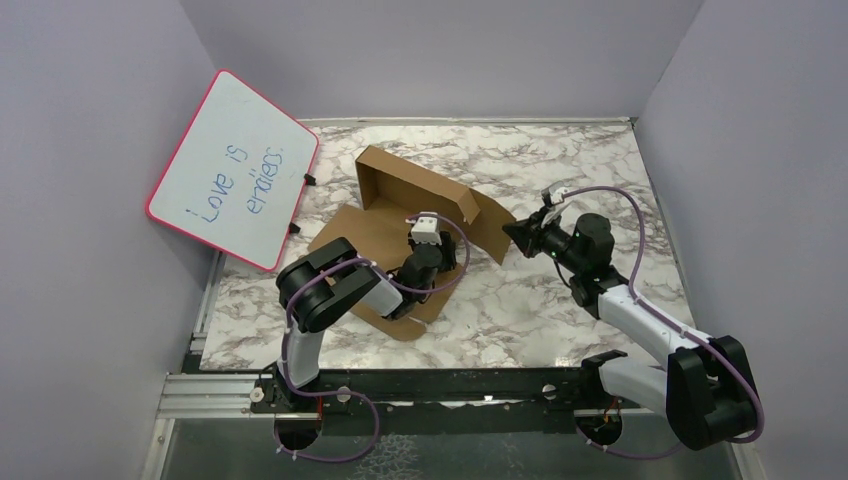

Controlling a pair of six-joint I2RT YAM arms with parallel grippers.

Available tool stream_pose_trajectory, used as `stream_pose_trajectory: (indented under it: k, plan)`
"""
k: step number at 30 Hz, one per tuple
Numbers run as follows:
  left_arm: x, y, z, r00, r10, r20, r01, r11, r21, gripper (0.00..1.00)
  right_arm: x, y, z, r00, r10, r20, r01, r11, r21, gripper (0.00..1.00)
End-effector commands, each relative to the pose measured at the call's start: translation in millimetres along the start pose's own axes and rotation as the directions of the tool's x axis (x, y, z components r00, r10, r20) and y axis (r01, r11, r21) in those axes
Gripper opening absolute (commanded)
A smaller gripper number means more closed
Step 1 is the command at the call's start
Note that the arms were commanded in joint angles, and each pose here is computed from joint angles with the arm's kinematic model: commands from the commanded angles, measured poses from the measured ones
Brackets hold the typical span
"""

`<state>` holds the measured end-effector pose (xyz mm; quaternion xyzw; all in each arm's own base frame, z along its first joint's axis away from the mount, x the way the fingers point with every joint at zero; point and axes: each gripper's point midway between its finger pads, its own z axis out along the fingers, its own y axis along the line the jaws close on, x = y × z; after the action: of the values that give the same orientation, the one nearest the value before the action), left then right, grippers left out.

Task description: Fold the paper box

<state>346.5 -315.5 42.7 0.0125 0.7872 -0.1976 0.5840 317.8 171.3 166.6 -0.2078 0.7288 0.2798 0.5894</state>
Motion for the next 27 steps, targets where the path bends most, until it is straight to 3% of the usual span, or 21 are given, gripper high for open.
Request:
stream_pose_trajectory:
  k: [1, 7, 17, 22, 27]
  plan:
    - [-3.5, -4.0, 0.0, 1.0, -0.024, -0.018, 0.025, 0.998, 0.061, 0.48, -9.6, 13.4, 1.5, 1.0, -0.02, 0.022, 0.021, 0.997, -0.07, 0.08]
    - [11.4, 1.3, 0.9, 0.998, -0.016, -0.065, 0.021, 0.996, 0.086, 0.39, -13.1, 17.2, 1.7, 0.999, -0.02, 0.025, 0.022, 0.996, -0.091, 0.18]
    - [18.0, 6.5, -1.9, 0.995, -0.03, -0.097, 0.041, 0.993, 0.111, 0.39, -61.2, 8.0, -8.2, 0.998, 0.012, 0.07, -0.013, 1.0, 0.019, 0.45]
    - [17.9, 6.0, -2.5, 0.994, -0.032, -0.104, 0.045, 0.991, 0.124, 0.42, -80.4, -0.5, -2.7, 0.999, 0.003, 0.041, -0.005, 0.999, 0.035, 0.48]
    - [19.4, 8.3, -2.7, 0.992, -0.044, -0.116, 0.059, 0.99, 0.128, 0.45, -78.9, -40.9, 1.4, 1.0, 0.02, 0.023, -0.024, 0.979, 0.2, 0.48]
